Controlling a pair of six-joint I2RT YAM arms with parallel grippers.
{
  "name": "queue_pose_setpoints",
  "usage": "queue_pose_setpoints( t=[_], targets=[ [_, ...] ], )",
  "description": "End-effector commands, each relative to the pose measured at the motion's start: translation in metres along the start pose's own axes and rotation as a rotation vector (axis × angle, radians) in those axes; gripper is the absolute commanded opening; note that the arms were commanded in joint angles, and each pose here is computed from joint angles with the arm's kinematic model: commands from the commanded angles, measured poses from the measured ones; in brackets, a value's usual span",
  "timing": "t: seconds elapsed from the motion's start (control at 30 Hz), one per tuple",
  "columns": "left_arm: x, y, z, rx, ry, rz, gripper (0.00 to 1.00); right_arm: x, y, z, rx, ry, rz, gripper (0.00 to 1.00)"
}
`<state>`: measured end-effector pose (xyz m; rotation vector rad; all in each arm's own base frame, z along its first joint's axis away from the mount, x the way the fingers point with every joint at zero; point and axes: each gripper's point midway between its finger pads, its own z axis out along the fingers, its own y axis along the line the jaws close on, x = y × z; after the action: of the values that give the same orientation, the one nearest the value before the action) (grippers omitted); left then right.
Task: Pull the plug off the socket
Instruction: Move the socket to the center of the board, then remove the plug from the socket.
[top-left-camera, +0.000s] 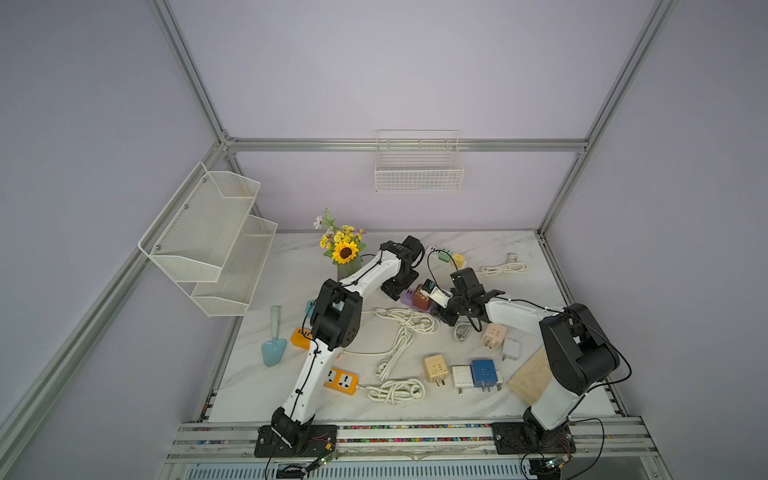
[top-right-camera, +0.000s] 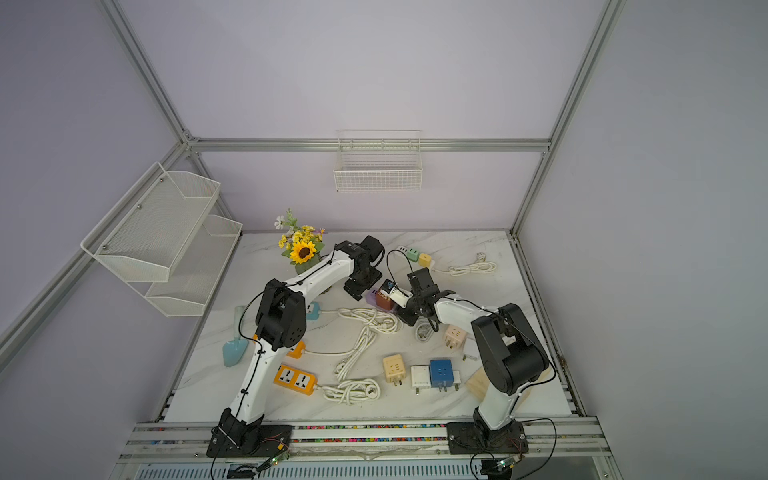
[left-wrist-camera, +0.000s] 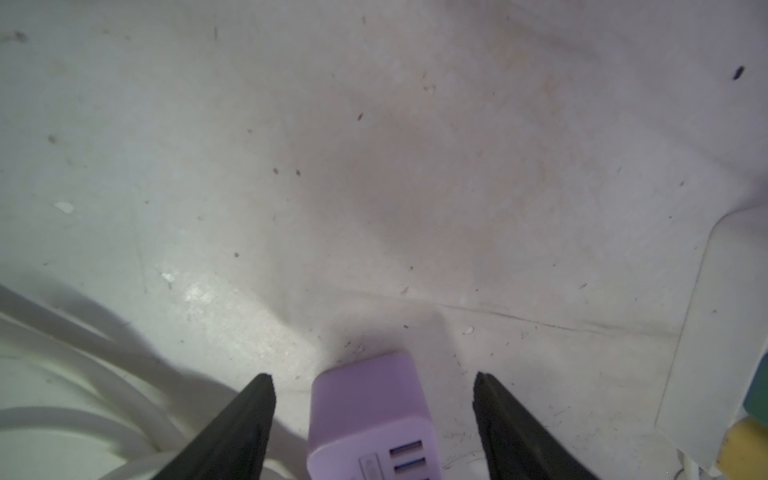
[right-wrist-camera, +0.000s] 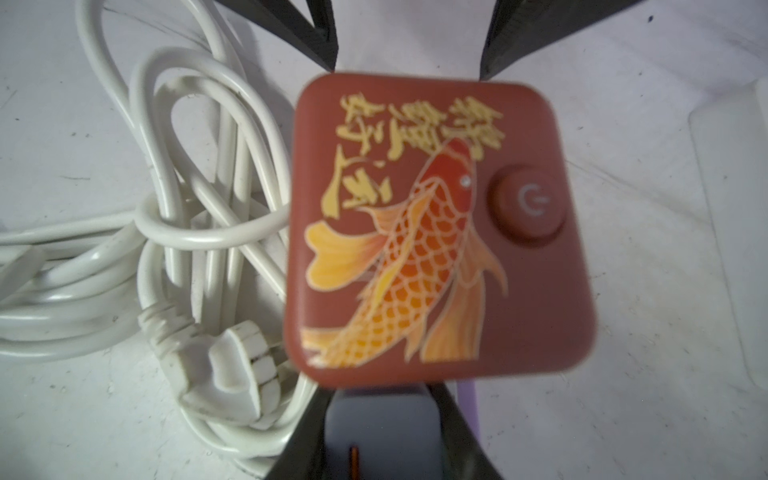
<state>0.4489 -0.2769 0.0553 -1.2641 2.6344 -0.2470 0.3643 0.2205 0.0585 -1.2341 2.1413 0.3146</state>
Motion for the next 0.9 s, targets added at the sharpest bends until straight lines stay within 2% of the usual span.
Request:
queue_pose_setpoints(
  t=[0.0, 0.17, 0.37, 0.53, 0.87],
  targets=[
    [0.007, -0.003, -0.019, 0.028, 0.025, -0.041, 0.75, -0.016, 0.009, -0.007, -0.017, -0.060, -0.015, 0.24],
    [0.017, 0.003, -0.017, 0.012, 0.058, -0.066, 0.74, -0.021, 0.011, -0.005, -0.022, -0.070, -0.007, 0.24],
    [0.019, 0.009, -0.012, 0.000, 0.058, -0.085, 0.68, -0.024, 0.016, -0.005, -0.026, -0.081, -0.012, 0.23],
    [0.020, 0.017, -0.002, -0.032, 0.053, -0.078, 0.56, -0.024, 0.020, -0.005, -0.033, -0.081, -0.014, 0.23],
    [0.013, 0.030, -0.002, -0.059, 0.014, -0.072, 0.33, -0.023, 0.025, -0.010, -0.026, -0.082, -0.001, 0.23]
  ],
)
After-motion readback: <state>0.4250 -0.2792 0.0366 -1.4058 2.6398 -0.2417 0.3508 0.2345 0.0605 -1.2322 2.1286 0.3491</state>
